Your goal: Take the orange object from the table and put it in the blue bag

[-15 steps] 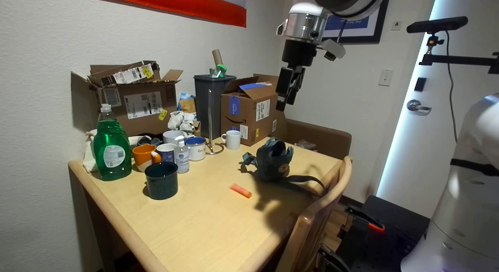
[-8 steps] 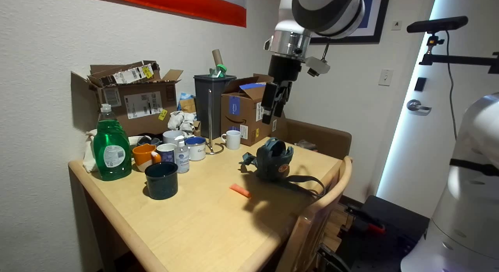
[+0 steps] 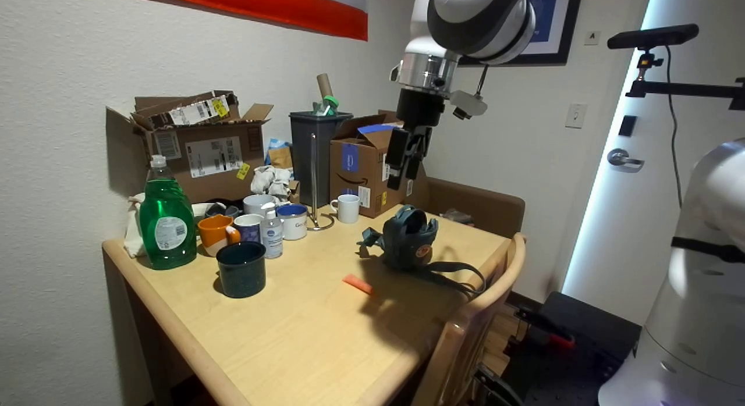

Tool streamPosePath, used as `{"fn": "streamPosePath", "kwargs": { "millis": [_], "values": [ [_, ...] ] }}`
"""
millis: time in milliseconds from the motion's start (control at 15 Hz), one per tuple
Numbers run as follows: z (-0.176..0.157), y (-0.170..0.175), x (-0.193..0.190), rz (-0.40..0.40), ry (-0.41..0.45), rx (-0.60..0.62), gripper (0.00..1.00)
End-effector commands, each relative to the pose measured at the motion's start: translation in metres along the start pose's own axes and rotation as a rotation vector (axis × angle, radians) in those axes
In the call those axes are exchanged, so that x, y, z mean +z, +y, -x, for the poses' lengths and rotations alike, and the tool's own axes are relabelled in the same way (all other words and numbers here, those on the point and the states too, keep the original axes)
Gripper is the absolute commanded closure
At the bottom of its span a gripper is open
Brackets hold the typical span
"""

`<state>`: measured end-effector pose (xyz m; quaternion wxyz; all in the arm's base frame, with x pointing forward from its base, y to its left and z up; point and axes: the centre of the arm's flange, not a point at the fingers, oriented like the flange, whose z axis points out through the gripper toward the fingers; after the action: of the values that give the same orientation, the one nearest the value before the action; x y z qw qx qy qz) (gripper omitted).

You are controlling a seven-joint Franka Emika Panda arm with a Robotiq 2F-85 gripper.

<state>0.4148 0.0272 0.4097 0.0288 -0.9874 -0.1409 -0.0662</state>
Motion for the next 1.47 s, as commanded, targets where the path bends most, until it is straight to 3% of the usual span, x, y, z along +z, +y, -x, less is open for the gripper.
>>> {"fn": "streamPosePath", "kwargs": {
  "millis": [0,400,800,1067,1400],
  "values": [
    [-0.017,0.012,0.028,-0.088,-0.003,0.02,0.0],
    [-0.046,0.017,0.087,-0.164,-0.096,0.099,0.0],
    [-0.074,0.016,0.135,-0.118,-0.192,0.132,0.0],
    [-0.081,0.027,0.165,-0.013,-0.246,0.218,0.0],
    [-0.088,0.028,0.195,-0.019,-0.267,0.22,0.0]
  ]
}}
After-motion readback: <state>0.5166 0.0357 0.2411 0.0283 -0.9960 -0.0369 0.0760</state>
